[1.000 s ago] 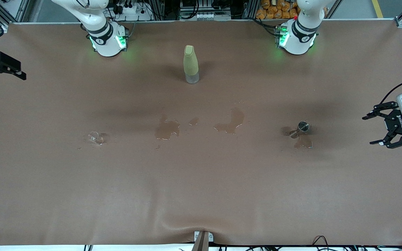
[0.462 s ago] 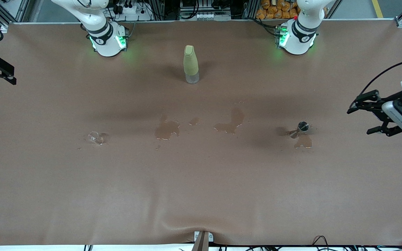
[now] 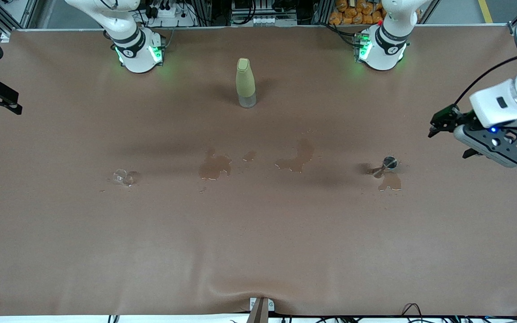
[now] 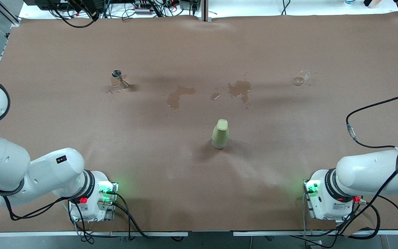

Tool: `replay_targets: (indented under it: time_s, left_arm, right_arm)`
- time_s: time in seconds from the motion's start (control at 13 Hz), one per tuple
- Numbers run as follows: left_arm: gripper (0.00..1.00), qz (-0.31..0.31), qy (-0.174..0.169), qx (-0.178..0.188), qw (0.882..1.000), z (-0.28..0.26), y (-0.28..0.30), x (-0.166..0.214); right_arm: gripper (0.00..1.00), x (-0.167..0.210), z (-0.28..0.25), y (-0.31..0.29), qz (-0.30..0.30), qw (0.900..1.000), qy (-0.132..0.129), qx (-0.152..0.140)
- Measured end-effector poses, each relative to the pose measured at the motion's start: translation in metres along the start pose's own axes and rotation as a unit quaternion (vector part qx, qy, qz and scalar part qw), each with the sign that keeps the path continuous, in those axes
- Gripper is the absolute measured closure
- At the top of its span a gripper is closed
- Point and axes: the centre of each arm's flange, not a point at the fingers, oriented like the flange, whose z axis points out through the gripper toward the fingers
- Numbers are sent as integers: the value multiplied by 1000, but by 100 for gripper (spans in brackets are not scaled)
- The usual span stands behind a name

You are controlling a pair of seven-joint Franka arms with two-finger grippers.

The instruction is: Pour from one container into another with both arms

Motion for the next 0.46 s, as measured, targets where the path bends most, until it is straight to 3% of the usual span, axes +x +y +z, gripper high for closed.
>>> replay_targets:
  time_s: [0.23, 0.46]
  left_arm:
    - [0, -40, -9, 8, 999, -3, 11, 3]
    - [0, -151, -28, 21, 988, 5, 21, 7]
  right_arm:
    - [0, 0, 0, 3, 0, 1000, 4, 11]
    - [0, 0, -1, 3, 8, 1000, 6, 11]
